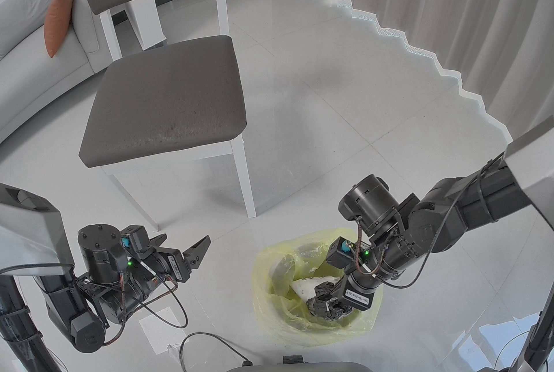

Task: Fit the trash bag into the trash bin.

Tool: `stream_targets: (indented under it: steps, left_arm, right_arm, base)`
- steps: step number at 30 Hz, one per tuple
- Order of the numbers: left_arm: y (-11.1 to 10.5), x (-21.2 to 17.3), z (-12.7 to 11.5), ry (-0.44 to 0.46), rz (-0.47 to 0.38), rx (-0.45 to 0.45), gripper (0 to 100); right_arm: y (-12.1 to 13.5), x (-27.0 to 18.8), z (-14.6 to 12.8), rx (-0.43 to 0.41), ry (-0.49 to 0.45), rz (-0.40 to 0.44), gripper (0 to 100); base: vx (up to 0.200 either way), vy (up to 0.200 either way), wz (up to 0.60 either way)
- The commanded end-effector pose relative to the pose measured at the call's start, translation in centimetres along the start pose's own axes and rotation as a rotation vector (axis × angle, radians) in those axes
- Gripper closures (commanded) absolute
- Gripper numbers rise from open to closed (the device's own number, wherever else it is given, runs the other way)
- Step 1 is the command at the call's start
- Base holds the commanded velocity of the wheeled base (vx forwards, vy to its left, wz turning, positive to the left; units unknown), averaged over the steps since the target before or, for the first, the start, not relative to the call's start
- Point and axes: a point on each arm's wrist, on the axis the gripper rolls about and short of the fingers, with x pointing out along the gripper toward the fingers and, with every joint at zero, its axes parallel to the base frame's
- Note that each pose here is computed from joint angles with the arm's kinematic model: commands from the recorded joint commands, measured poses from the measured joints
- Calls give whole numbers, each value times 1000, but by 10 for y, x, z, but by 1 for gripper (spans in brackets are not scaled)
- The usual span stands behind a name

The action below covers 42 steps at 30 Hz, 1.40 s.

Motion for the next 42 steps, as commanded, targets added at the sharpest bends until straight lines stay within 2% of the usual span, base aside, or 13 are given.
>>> stream_targets:
  steps: [1, 9, 13, 21, 22, 32, 35, 39, 42]
  left_arm:
    - [-2, -1, 2, -19, -11, -5, 0]
    - [-3, 0, 3, -22, -13, -5, 0]
    - [-5, -5, 6, -36, -25, -4, 0]
    - [-8, -4, 4, -27, -35, 1, 0]
    - [-8, -4, 4, -27, -35, 1, 0]
    - [-7, -4, -2, 3, -32, 5, 0]
    - [-7, 0, -9, 32, -28, 6, 0]
    - [-9, 4, -14, 53, -34, 11, 0]
    - [-10, 2, -14, 51, -39, 11, 0]
  right_arm:
    - [1, 28, -3, 7, 64, 28, 100]
    - [-1, 59, 1, 5, 97, 42, 100]
    - [-7, 84, 9, 8, 123, -1, 100]
    - [0, 104, 21, -25, 127, -4, 100]
    - [0, 104, 21, -25, 127, -4, 0]
    - [2, 90, 18, -28, 119, -62, 0]
    - [5, 83, 16, -36, 76, -81, 0]
    - [14, 92, 14, -55, 72, -82, 0]
    - [14, 108, 10, -55, 110, -88, 0]
  base:
    - [0, 0, 0]
    - [0, 0, 0]
    - [0, 0, 0]
    - [0, 0, 0]
    - [0, 0, 0]
    - [0, 0, 0]
    - [0, 0, 0]
    - [0, 0, 0]
    - [0, 0, 0]
